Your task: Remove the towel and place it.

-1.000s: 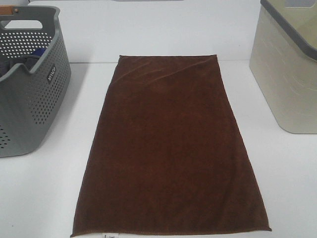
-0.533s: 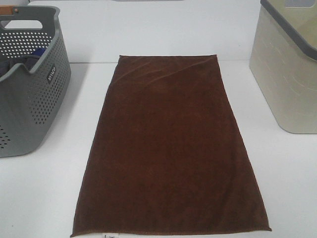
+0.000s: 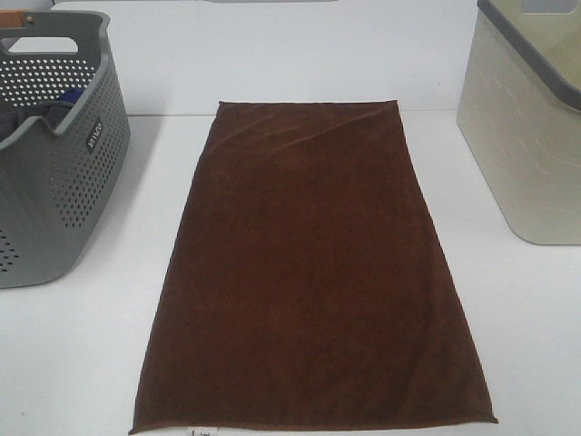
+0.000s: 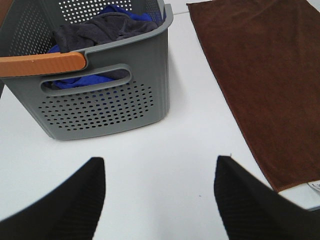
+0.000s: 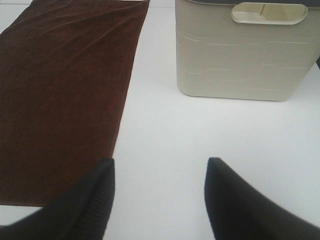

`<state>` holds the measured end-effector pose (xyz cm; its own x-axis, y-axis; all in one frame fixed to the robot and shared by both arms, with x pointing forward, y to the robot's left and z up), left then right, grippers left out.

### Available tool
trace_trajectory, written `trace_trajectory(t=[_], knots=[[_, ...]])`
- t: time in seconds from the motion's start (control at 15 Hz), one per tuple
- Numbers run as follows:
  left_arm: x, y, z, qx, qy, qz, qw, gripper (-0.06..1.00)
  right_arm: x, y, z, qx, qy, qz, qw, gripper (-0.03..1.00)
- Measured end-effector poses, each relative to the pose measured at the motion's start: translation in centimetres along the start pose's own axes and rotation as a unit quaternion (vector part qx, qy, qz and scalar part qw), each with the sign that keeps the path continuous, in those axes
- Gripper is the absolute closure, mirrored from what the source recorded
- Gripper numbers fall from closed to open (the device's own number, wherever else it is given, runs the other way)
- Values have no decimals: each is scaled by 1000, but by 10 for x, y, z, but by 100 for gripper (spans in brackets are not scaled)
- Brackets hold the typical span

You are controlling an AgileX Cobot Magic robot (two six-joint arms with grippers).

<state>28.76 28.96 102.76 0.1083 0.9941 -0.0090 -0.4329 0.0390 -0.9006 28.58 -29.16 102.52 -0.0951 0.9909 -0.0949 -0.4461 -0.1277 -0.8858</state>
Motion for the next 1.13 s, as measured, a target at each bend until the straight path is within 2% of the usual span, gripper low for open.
trace_trajectory(t=[1.13], knots=[[0,0,0,0,0,0,1000,34,0,0,0,0,0,0,1000,44]])
Point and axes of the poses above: a point on each arm's last joint axis where the gripper is mounted, z pointing back along that axis away from the gripper, x along the wrist's bending axis when the last joint is at zero, y = z × x, the point moved 6 cm from there along -z, pointing out along that axis toward the gripper, and after that the axes turned 4 degrees about z, right-handed, at the moved point
